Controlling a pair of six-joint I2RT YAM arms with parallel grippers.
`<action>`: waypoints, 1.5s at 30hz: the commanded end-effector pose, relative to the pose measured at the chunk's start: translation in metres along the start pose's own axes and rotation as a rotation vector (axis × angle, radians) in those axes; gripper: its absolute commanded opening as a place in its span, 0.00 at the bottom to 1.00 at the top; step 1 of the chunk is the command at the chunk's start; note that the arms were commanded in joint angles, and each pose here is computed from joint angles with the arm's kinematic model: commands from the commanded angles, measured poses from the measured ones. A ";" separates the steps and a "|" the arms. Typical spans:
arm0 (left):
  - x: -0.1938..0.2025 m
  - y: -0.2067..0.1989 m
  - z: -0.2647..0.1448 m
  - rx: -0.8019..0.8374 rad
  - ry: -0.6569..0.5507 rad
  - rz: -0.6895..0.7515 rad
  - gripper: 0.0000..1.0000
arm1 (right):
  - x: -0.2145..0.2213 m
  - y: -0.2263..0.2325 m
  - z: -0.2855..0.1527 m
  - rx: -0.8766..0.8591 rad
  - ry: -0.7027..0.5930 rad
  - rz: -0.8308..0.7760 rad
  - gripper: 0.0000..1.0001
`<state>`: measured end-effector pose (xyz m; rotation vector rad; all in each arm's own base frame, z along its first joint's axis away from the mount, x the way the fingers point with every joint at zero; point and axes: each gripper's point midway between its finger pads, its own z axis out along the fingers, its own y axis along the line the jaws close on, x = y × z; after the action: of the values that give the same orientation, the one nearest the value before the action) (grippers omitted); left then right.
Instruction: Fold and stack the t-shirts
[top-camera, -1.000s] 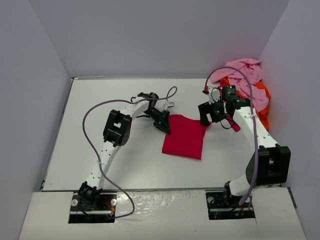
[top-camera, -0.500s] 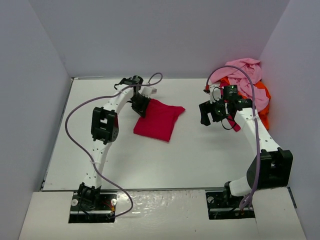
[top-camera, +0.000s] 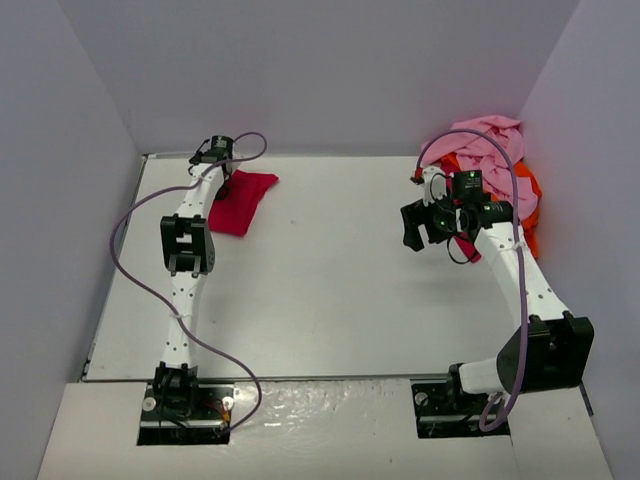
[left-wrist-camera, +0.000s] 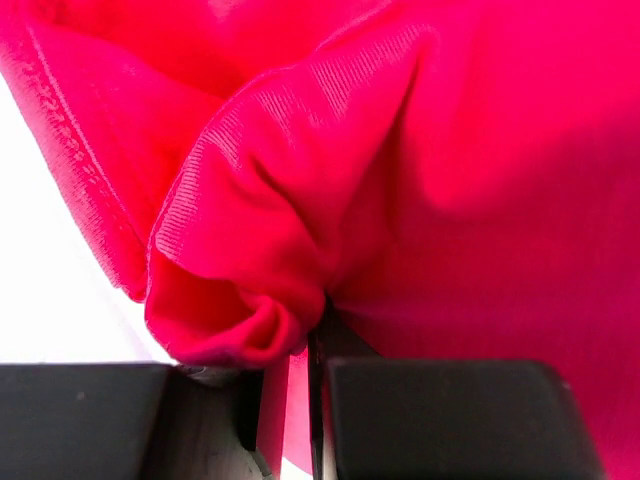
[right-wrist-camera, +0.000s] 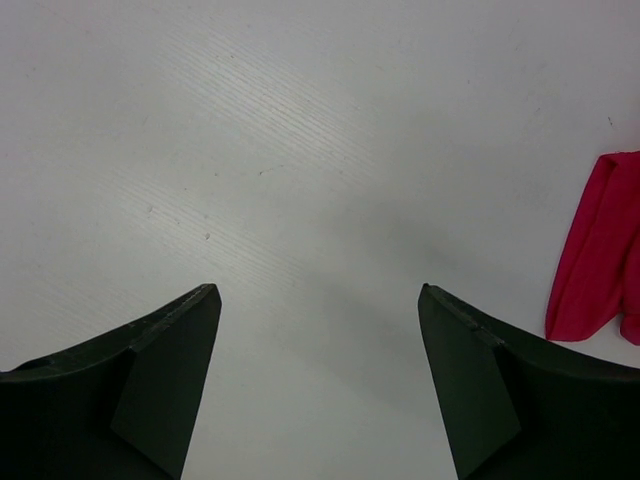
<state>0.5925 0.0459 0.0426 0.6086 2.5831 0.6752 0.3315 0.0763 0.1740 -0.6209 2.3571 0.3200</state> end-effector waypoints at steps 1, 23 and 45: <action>-0.007 0.066 -0.011 -0.264 -0.007 -0.028 0.00 | 0.005 -0.001 -0.004 0.015 0.000 -0.013 0.78; 0.072 0.207 -0.009 -0.506 0.039 -0.292 0.53 | 0.001 -0.001 0.017 -0.012 0.045 0.002 0.76; 0.068 0.163 -0.160 -0.202 -0.191 -0.331 0.13 | -0.001 -0.001 -0.003 0.035 0.003 -0.032 0.77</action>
<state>0.5482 0.1680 0.2423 0.1154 2.2602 0.8055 0.3289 0.0739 0.1485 -0.6376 2.4435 0.2949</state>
